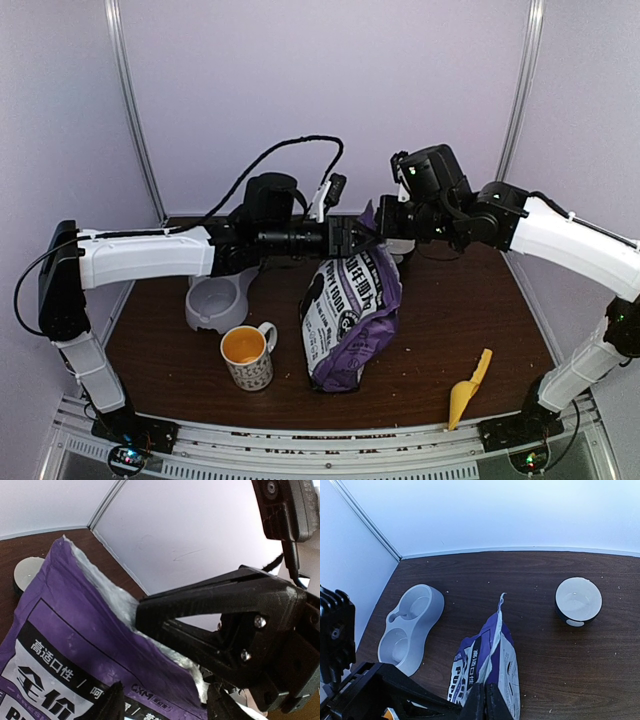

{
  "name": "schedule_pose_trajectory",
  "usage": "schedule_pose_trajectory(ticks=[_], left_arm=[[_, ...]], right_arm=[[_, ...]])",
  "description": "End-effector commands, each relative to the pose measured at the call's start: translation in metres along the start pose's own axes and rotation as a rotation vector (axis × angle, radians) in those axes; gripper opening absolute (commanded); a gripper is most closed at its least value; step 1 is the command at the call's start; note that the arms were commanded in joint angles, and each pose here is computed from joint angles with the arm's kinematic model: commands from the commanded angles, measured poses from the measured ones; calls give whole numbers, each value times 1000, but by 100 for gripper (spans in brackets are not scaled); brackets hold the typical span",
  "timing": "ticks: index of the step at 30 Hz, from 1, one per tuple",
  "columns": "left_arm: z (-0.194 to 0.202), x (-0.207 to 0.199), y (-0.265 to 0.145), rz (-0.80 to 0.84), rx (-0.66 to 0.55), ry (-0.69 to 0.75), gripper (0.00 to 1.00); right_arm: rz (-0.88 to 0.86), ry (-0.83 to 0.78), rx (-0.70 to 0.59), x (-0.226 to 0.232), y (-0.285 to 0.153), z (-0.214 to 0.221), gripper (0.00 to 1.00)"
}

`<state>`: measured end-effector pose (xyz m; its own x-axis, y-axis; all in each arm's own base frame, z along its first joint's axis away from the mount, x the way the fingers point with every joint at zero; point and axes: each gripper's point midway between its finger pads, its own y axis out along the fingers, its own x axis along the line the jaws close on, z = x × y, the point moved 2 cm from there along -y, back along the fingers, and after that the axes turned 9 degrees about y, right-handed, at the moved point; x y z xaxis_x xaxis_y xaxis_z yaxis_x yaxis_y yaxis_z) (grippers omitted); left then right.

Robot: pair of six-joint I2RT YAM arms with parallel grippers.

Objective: Serve the pet food

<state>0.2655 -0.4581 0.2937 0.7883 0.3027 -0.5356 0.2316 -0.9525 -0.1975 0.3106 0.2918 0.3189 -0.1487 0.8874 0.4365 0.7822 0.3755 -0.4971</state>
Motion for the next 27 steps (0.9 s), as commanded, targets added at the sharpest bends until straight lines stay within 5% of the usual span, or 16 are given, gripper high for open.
schedule_pose_trajectory(ticks=[1,9,21,27], left_arm=[[-6,-8,3,20,-3,13,56],[4,-1,9,6,39,-11,33],[5,-3,20,46,54,-35,21],[3,-3,18,38,45,-39,0]], right_arm=[[-20,16,-22,0,-8,-6,0],[-25,6,-15,0,-6,-3,0],[-37,-11,-9,2,-4,0,0],[-13,-25,3,-3,1,6,0]])
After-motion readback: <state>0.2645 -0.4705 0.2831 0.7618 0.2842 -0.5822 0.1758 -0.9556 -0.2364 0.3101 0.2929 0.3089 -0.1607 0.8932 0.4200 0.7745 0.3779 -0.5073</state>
